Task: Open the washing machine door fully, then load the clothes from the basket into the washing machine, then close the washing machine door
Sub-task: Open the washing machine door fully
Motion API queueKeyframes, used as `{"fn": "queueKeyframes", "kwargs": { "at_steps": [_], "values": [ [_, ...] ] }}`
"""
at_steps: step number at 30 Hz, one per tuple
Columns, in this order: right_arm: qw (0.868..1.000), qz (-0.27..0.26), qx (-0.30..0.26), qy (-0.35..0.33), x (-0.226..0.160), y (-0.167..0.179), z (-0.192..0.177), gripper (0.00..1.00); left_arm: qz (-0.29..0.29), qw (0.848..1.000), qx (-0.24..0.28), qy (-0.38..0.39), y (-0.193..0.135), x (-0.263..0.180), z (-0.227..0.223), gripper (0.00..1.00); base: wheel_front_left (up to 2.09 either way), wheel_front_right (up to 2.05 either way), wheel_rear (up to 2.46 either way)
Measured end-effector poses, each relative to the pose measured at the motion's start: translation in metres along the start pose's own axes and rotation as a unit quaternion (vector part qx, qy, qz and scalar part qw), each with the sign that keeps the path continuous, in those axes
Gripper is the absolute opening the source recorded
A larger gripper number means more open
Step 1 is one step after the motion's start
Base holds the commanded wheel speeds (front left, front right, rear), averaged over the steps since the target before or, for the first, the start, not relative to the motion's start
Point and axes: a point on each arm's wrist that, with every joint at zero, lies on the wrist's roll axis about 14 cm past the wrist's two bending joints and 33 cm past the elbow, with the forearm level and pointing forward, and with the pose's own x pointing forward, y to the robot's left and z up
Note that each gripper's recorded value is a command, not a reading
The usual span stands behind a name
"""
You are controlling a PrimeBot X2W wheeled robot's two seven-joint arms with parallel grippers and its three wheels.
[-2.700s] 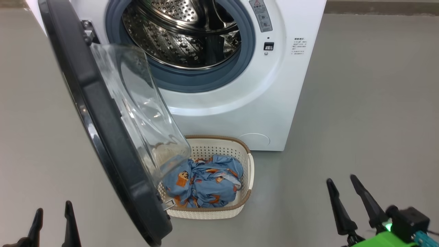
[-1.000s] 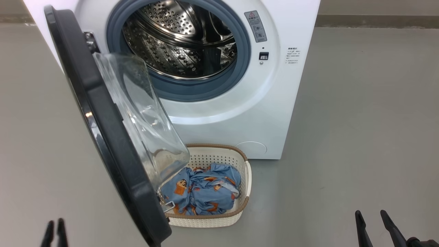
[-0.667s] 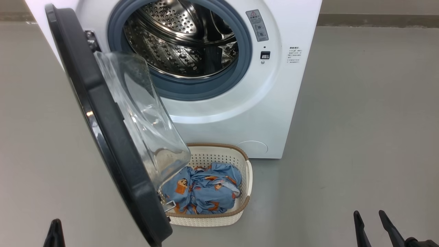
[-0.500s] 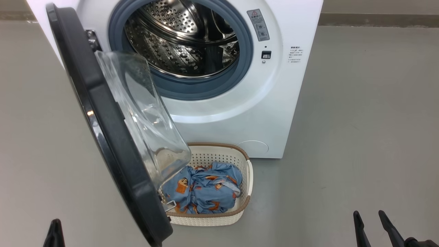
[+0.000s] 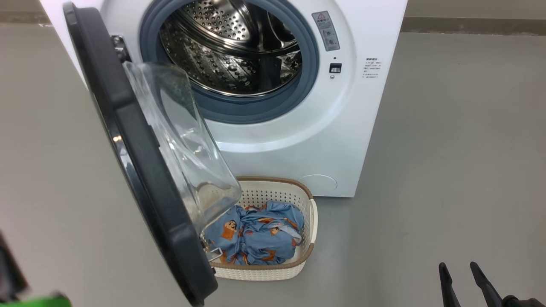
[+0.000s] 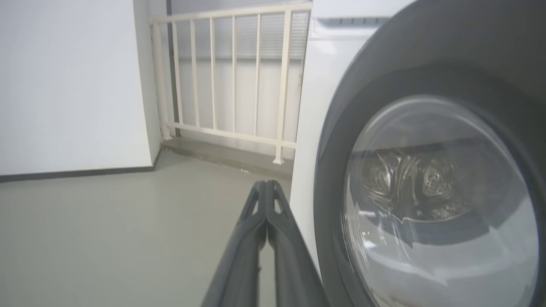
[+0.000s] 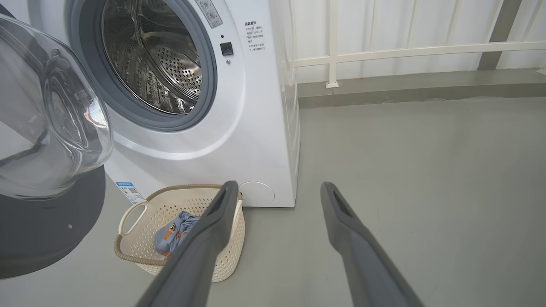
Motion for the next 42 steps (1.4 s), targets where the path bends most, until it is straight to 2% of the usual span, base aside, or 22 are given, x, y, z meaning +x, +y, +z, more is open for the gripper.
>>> {"fn": "queueKeyframes", "kwargs": {
  "at_steps": [3, 6, 9, 12, 14, 17, 24, 29, 32, 33, 42],
  "values": [
    [1.000, 0.001, 0.000, 0.000, 0.001, 0.001, 0.000, 1.00, -0.002, 0.994, -0.007, -0.108, -0.011, 0.016, 0.067, 0.00, 0.00, 0.00, 0.00],
    [1.000, 0.003, -0.001, 0.000, 0.001, 0.001, 0.000, 1.00, -0.038, 0.977, -0.027, -0.208, -0.039, 0.013, 0.131, 0.00, 0.00, 0.00, 0.00],
    [1.000, 0.005, 0.000, 0.000, 0.000, 0.003, 0.000, 1.00, -0.100, 0.958, -0.054, -0.263, -0.076, -0.001, 0.167, 0.00, 0.00, 0.00, 0.00],
    [1.000, 0.007, 0.000, -0.002, -0.002, 0.004, 0.001, 1.00, -0.177, 0.939, -0.091, -0.280, -0.119, -0.021, 0.184, 0.00, 0.00, 0.00, 0.00],
    [1.000, 0.007, 0.000, -0.004, -0.002, 0.005, 0.002, 1.00, -0.239, 0.927, -0.123, -0.260, -0.152, -0.036, 0.186, 0.00, 0.00, 0.00, 0.00],
    [1.000, 0.010, 0.001, -0.003, -0.003, 0.006, 0.001, 1.00, -0.322, 0.912, -0.174, -0.186, -0.196, -0.059, 0.169, 0.00, 0.00, 0.00, 0.00],
    [1.000, 0.011, 0.002, 0.003, -0.003, 0.008, -0.002, 1.00, -0.408, 0.890, -0.205, 0.008, -0.252, -0.097, 0.096, 0.00, 0.00, 0.00, 0.00],
    [1.000, 0.011, 0.003, 0.009, -0.001, 0.008, -0.006, 1.00, -0.404, 0.887, -0.201, 0.102, -0.257, -0.106, 0.047, 0.00, 0.00, 0.00, 0.00],
    [1.000, 0.011, 0.004, 0.013, 0.000, 0.008, -0.009, 1.00, -0.378, 0.898, -0.188, 0.128, -0.250, -0.100, 0.026, 0.00, 0.00, 0.00, 0.00],
    [1.000, 0.012, 0.005, 0.016, 0.000, 0.009, -0.010, 1.00, -0.363, 0.905, -0.175, 0.132, -0.244, -0.095, 0.017, 0.00, 0.00, 0.00, 0.00],
    [1.000, 0.015, 0.007, 0.022, 0.005, 0.012, -0.014, 1.00, -0.309, 0.929, -0.159, 0.127, -0.224, -0.074, 0.001, 0.00, 0.00, 0.00, 0.00]
  ]
}}
